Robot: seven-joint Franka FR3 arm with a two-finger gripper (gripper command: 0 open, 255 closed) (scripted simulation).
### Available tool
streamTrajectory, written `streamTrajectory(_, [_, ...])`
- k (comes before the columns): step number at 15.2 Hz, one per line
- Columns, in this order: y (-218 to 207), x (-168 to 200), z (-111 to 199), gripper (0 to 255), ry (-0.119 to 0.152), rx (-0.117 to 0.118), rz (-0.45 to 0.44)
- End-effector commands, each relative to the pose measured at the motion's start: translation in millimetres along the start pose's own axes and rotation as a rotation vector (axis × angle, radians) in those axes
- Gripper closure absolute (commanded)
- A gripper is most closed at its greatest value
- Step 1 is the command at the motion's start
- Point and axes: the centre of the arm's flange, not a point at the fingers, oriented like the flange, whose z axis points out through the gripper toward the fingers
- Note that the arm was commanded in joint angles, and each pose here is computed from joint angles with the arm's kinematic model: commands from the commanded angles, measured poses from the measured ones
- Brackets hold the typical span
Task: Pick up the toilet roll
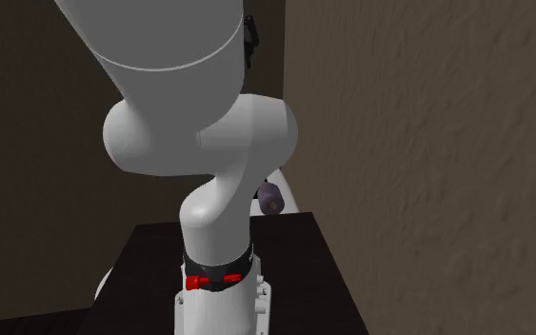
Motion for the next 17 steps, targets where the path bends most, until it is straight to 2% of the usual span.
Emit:
streamTrajectory(1, [0,0,0,0,0.0,0.0,0.0])
streamTrajectory(9, [18,121,71,0,-0.263,0.004,-0.029])
streamTrajectory(17, [33,220,170,0,-0.526,0.008,-0.058])
